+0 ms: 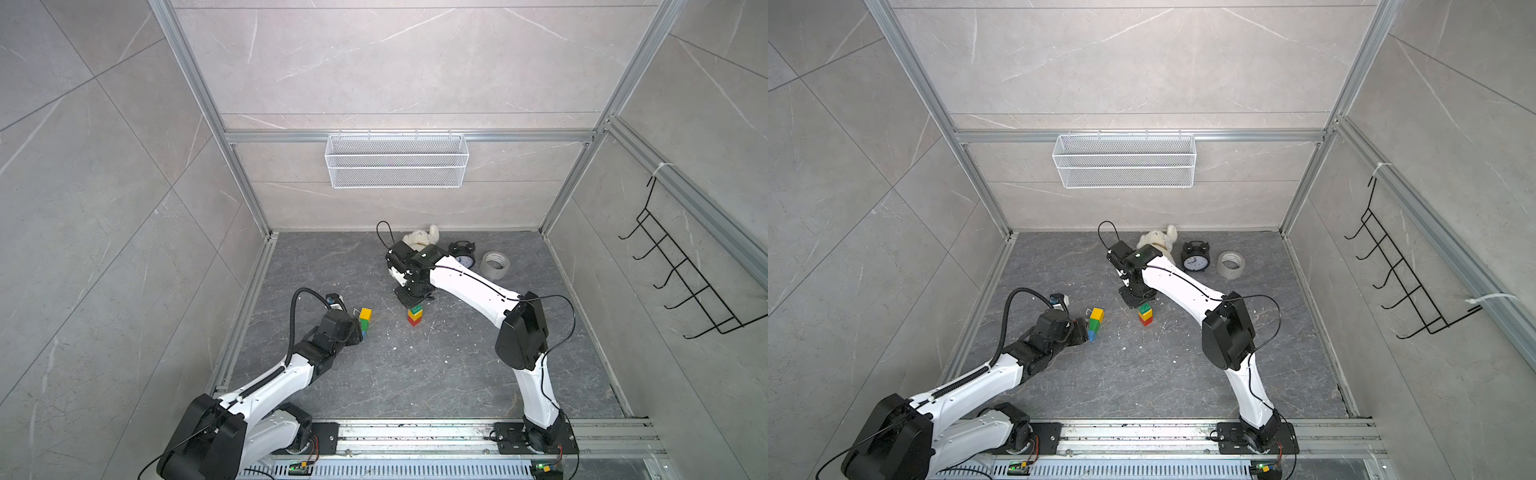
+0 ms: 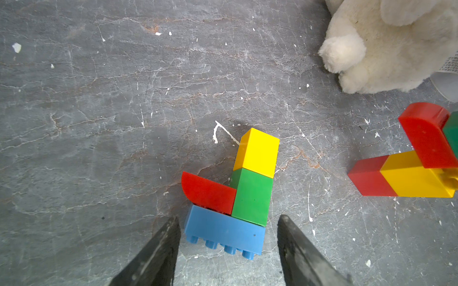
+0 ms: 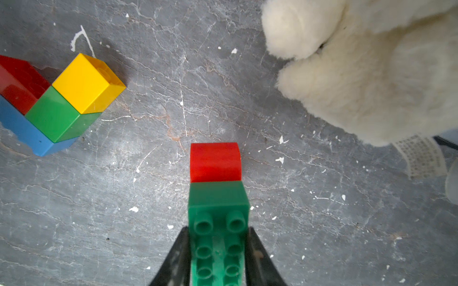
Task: Assemble the letter r with lego
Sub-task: Assemble the lego brick with the lego brick.
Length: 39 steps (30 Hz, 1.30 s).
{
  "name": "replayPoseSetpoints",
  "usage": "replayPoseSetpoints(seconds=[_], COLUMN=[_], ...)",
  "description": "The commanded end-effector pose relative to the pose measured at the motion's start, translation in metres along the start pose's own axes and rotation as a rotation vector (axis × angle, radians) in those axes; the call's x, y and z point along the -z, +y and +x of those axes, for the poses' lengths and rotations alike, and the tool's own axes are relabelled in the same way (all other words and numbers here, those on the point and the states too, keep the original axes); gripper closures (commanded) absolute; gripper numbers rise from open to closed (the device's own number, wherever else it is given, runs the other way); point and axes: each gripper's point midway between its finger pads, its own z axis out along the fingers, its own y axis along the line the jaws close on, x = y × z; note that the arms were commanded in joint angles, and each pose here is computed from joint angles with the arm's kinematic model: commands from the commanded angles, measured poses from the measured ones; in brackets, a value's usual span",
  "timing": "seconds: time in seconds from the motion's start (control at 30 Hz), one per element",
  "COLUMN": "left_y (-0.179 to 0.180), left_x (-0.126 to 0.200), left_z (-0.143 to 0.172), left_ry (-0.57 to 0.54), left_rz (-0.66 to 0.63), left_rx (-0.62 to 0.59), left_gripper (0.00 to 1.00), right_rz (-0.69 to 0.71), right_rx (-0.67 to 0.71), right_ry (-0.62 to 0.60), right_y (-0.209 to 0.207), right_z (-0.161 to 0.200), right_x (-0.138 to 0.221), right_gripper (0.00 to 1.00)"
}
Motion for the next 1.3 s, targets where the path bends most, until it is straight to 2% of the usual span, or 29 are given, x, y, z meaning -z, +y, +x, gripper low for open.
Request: replayPoseSetpoints(seconds=[0.0, 0.63, 1.27], left_y=[-0.009, -0.007, -0.004], left_x=[0.003, 0.001, -0.002], left_z=[-0.013, -0.009, -0.004], left_ry=[-0.025, -0.013, 0.0], left_rz=[0.024, 0.014, 0.004], left_rx=[0.008, 0.006, 0.0], left_gripper=[0.35, 0.35, 0.35], right_rz=[-0.006, 0.005, -0.028], right_rx=[-0.013, -0.047, -0.067], right_ry=[-0.048, -0.024, 0.036], right_y=[-0.002, -0.012, -0.005], right_z=[-0.004, 0.003, 0.021], right_x=[0.013, 0.002, -0.017], right_gripper=[0.77, 0.78, 0.77])
